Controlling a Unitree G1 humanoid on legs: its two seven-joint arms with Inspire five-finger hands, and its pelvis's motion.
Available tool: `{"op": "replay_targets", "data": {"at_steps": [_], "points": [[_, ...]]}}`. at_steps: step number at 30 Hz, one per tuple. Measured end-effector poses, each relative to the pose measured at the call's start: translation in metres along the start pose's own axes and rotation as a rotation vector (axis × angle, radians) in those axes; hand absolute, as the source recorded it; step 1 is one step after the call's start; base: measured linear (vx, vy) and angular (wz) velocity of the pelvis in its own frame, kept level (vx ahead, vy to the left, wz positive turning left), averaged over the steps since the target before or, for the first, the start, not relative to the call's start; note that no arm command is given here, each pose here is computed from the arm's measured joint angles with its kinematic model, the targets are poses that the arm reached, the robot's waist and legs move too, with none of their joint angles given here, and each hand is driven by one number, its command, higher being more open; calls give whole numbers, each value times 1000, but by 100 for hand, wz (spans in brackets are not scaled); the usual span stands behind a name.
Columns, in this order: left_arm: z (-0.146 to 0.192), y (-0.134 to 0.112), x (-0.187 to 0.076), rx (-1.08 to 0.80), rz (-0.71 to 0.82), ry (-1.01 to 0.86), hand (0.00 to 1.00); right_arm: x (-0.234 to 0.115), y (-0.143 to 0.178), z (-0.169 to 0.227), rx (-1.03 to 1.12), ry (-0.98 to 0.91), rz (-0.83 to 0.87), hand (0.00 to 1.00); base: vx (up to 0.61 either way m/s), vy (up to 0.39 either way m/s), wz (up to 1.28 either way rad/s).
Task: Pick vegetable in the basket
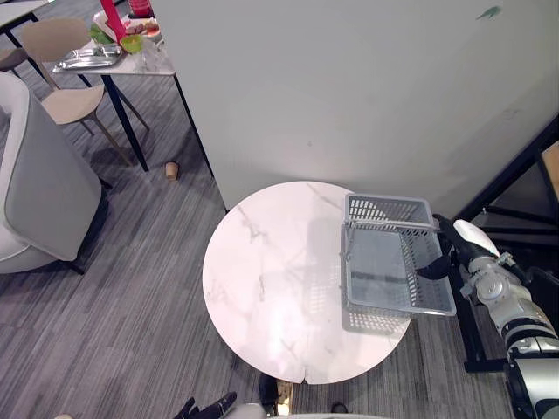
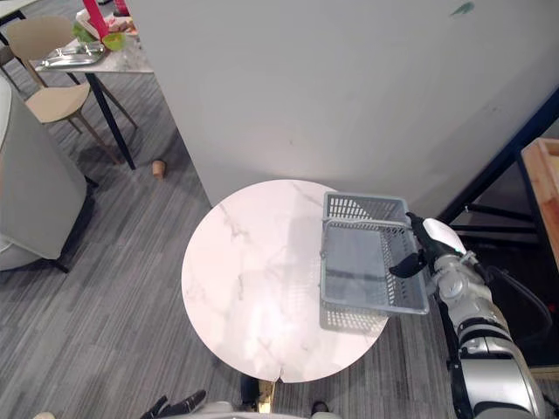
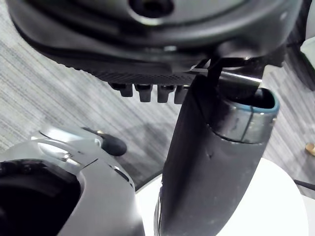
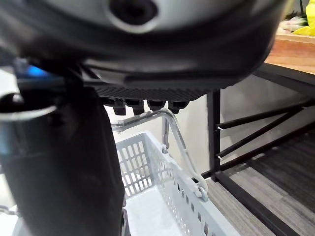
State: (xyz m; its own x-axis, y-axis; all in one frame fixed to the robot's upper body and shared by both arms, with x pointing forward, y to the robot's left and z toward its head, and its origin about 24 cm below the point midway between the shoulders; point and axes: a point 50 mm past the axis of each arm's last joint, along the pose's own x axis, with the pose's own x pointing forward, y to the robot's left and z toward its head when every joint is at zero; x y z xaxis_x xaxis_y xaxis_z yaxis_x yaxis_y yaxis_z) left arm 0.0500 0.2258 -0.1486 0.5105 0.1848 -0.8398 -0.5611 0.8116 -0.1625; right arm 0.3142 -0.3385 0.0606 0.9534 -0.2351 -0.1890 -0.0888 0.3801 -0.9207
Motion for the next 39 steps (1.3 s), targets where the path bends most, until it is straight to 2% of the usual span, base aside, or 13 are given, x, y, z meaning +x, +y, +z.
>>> {"op": "replay_targets", "data": {"at_steps": [7, 8, 16, 20, 26, 29, 32, 36, 39], "points": [[18, -16, 8, -34, -65, -56, 100, 18, -53, 31, -5, -70, -147, 100, -17, -35, 3], [18, -16, 8, -34, -65, -56, 100, 19, -55, 33, -4, -75, -153, 0, 20, -23, 5], [24, -21, 10, -46, -85, -80, 100, 18, -74, 35, -79, -86, -177, 0, 8, -8, 1], [26, -24, 10, -41, -100, -84, 100, 19, -70, 36, -121, -102, -143, 0, -16, -9, 2], [27, -27, 11, -41, -113, -87, 100, 10, -33, 45, -129, -227, -70, 0, -38, -8, 3], [27, -27, 11, -40, -110, -86, 100, 0, -3, 41, -18, -234, -18, 0, -28, 10, 2], [26, -26, 11, -39, -105, -84, 100, -9, 13, 34, 66, -207, -2, 0, -13, 12, -6], [21, -20, 11, -26, -70, -57, 100, -39, 67, 8, 212, -69, 94, 0, 20, 10, -17], [20, -20, 11, -31, -63, -59, 100, -58, 85, -21, 383, 110, 83, 0, 13, 8, -11]]}}
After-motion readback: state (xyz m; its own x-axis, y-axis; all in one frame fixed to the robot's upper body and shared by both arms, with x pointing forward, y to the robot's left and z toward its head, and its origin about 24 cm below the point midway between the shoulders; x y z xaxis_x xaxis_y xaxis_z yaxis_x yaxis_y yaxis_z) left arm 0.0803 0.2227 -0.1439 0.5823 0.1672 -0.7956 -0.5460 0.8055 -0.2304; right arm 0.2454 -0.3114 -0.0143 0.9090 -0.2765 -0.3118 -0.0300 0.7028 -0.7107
